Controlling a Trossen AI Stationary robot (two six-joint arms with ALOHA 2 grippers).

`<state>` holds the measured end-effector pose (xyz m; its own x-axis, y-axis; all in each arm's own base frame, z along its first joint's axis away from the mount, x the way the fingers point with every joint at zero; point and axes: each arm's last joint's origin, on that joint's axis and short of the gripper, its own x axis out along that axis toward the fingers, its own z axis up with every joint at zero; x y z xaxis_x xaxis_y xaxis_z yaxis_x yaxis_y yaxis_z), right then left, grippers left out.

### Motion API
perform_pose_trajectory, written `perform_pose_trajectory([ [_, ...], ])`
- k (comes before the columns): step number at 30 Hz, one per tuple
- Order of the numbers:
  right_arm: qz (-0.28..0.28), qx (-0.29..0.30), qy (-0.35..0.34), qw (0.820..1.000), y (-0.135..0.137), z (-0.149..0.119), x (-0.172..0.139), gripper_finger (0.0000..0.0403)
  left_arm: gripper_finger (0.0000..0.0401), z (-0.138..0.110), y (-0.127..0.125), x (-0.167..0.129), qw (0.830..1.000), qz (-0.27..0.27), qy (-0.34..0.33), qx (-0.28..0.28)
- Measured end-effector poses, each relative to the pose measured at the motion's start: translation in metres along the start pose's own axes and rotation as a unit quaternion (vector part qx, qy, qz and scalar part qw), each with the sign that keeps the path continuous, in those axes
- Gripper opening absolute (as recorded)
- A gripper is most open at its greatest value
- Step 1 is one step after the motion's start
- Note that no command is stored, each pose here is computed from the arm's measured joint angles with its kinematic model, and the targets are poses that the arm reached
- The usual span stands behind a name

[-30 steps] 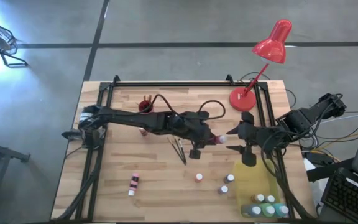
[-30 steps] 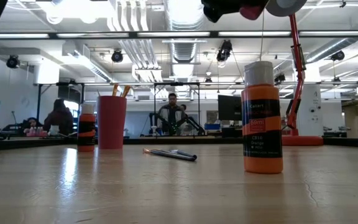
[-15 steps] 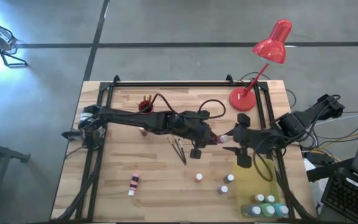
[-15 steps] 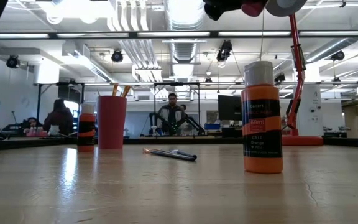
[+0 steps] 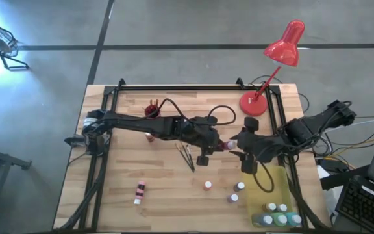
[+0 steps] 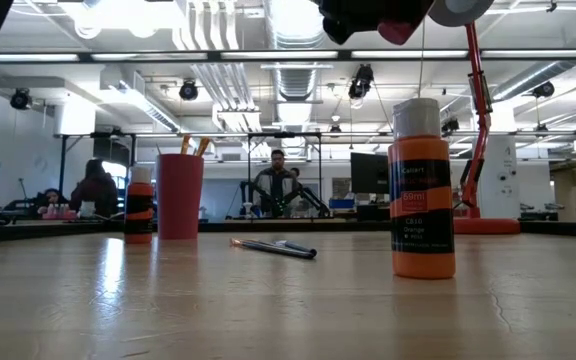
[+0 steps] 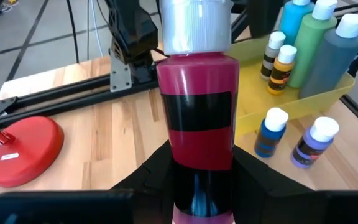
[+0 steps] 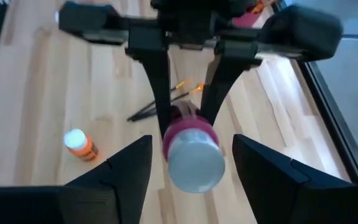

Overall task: Pick & Place Paint Supplies
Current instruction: Put the dark pink paint bottle into the yellow bin

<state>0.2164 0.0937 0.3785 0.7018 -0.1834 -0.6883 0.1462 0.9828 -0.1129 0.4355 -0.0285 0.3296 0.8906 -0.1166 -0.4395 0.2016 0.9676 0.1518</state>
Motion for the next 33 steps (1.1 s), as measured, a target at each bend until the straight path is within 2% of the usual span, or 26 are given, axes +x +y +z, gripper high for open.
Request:
perform_pose_trajectory([
  [13,-0.011,-0.010,0.021,1.000,0.005,0.001,0.011,0.0179,0.0108,-0.001,0.000,0.000,1.000,-0.001,0.003,-0.001],
  [23,-0.008,-0.005,0.017,1.000,0.001,0.002,0.008,0.0115,0.0108,-0.001,0.000,0.000,1.000,-0.001,0.004,0.001],
  [29,-0.008,-0.005,0.018,1.000,0.001,0.001,0.008,0.0114,0.0108,-0.001,-0.001,0.000,1.000,-0.002,0.005,0.001],
  [33,-0.001,-0.005,0.022,1.000,0.001,0.001,0.008,0.0114,0.0144,-0.002,-0.001,0.000,1.000,-0.003,0.011,-0.010],
])
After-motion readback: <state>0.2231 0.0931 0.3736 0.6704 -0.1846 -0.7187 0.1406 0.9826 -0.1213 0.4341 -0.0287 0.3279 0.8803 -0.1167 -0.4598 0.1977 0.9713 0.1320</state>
